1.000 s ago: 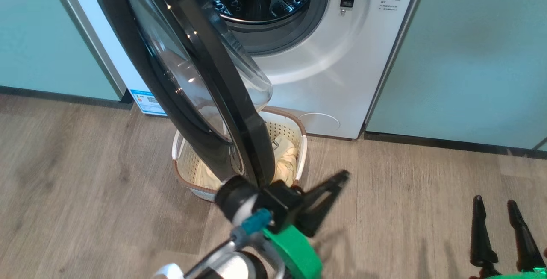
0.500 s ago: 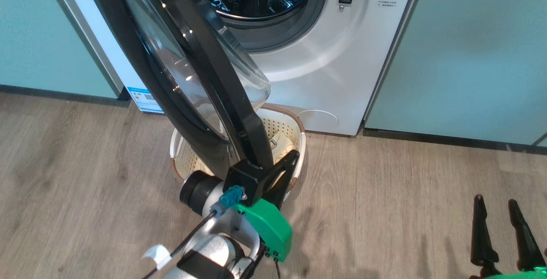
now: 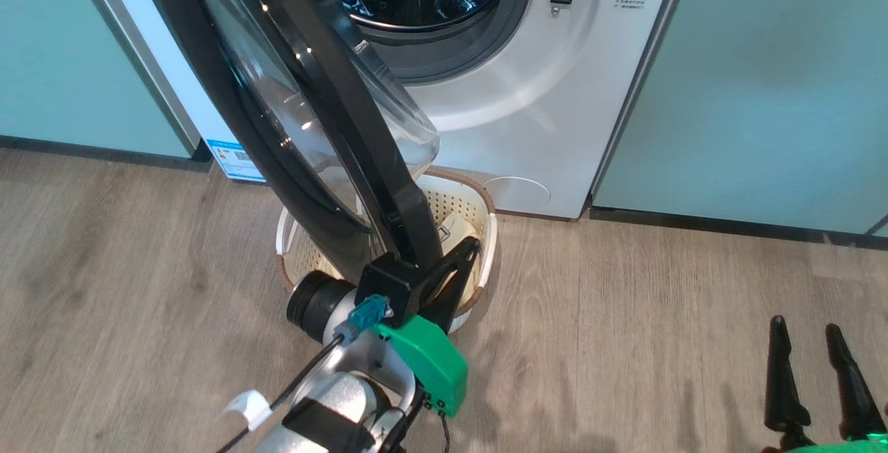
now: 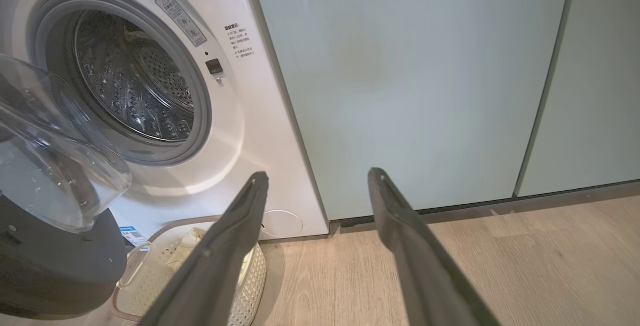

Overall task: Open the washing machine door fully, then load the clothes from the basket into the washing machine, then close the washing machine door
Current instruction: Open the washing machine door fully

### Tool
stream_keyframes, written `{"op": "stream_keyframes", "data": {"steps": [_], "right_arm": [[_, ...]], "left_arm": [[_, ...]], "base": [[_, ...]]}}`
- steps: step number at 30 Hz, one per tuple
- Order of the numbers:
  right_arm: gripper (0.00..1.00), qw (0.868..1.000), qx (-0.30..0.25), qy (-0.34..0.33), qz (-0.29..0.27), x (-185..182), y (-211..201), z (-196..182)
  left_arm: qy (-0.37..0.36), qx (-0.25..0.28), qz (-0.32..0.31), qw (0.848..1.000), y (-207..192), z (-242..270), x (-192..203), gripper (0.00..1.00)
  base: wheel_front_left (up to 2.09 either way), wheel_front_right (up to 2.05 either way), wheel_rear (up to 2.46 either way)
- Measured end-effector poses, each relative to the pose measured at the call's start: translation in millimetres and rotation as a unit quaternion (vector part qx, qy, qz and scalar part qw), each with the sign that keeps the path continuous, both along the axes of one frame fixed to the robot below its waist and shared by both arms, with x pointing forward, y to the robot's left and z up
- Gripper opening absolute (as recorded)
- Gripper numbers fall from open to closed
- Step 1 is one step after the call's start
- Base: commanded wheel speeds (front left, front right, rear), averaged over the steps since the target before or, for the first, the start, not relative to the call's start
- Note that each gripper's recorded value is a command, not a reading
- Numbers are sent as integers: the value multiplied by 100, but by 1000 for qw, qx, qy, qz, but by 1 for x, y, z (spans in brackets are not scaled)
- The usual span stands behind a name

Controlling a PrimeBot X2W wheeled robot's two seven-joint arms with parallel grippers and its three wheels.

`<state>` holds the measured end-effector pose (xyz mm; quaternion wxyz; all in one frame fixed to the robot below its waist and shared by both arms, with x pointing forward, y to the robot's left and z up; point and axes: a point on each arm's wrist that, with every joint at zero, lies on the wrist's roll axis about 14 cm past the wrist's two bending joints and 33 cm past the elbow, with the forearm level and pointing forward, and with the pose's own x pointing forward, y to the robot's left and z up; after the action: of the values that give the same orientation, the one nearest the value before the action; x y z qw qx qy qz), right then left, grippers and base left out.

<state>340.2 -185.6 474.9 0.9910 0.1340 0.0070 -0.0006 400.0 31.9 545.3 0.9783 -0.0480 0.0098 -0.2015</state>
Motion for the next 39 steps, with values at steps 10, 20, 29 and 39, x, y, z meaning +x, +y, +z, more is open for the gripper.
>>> {"op": "stream_keyframes", "data": {"steps": [10,20,29,39], "right_arm": [[100,1000,2,4,6,3,3,-3],[100,1000,4,10,17,10,10,-7],[100,1000,5,2,29,21,17,-4],[100,999,7,-1,53,29,32,-3]], "left_arm": [[-4,-8,16,1000,8,4,1,0],[-4,-14,30,999,16,7,0,0],[5,-15,44,999,24,2,-7,0],[11,-8,72,997,42,-2,-17,0]], "base": [[0,0,0],[0,0,0],[0,0,0],[0,0,0]]}}
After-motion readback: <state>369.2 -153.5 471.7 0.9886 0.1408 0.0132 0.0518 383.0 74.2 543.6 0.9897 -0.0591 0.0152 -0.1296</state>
